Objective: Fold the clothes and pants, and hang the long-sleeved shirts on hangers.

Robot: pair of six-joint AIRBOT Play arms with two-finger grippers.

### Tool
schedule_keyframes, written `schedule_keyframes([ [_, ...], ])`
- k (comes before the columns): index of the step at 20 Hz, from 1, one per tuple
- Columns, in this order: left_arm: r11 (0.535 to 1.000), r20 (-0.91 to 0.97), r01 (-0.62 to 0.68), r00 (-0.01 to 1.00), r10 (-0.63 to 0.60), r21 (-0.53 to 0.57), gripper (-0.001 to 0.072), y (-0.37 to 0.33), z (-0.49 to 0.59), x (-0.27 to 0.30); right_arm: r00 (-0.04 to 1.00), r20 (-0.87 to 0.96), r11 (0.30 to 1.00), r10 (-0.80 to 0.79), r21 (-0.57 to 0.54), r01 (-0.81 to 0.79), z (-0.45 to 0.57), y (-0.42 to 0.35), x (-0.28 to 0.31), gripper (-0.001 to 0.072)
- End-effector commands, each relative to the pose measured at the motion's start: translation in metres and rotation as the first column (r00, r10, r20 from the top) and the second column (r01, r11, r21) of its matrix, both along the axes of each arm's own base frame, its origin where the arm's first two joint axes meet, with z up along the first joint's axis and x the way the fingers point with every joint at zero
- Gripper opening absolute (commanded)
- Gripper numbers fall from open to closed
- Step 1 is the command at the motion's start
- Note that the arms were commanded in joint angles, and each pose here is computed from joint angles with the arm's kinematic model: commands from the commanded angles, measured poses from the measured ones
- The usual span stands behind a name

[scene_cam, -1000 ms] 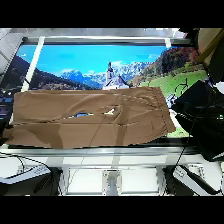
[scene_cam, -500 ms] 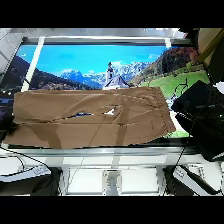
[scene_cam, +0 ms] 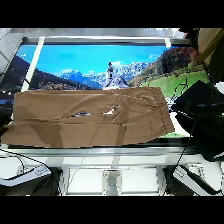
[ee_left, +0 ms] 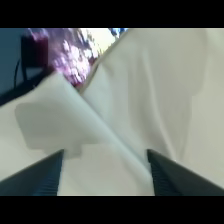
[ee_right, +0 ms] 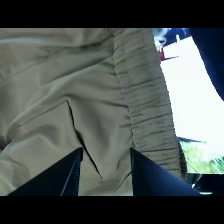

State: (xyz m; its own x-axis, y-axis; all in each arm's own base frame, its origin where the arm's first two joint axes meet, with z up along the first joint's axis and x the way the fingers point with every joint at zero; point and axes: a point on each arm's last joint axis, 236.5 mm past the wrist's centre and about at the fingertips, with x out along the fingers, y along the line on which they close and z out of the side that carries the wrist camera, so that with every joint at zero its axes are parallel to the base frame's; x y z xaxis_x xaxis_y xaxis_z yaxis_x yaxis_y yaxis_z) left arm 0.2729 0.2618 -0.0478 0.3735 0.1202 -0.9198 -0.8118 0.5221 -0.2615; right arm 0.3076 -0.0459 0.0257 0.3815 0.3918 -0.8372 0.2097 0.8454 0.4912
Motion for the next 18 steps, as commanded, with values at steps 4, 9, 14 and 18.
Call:
schedule_keyframes([
  [4, 0.997, -0.091, 0.031, 0.995, -0.038, -0.077, 0.0603, -0.013, -0.024, -0.013, 1.0, 0.013, 1.0, 0.009, -0.018, -0.009, 0.005, -0.003, 0.002, 0.0353],
  [9, 0.994, -0.09, 0.015, 0.996, -0.025, -0.11, 0.0603, -0.014, -0.045, -0.005, 1.0, 0.016, 1.0, 0.007, -0.016, -0.007, 0.005, -0.003, 0.003, 0.0353],
  [14, 0.996, -0.055, 0.003, 0.998, -0.008, -0.09, 0.013, -0.008, -0.041, 0.004, 1.0, 0.021, 1.0, 0.005, -0.008, -0.005, 0.006, -0.001, 0.004, 0.0353],
  [18, 0.997, -0.041, 0.009, 0.999, -0.013, -0.076, 0.0281, -0.004, -0.033, 0.008, 1.0, 0.017, 1.0, 0.009, -0.004, -0.009, 0.006, 0.0, 0.003, 0.0353],
])
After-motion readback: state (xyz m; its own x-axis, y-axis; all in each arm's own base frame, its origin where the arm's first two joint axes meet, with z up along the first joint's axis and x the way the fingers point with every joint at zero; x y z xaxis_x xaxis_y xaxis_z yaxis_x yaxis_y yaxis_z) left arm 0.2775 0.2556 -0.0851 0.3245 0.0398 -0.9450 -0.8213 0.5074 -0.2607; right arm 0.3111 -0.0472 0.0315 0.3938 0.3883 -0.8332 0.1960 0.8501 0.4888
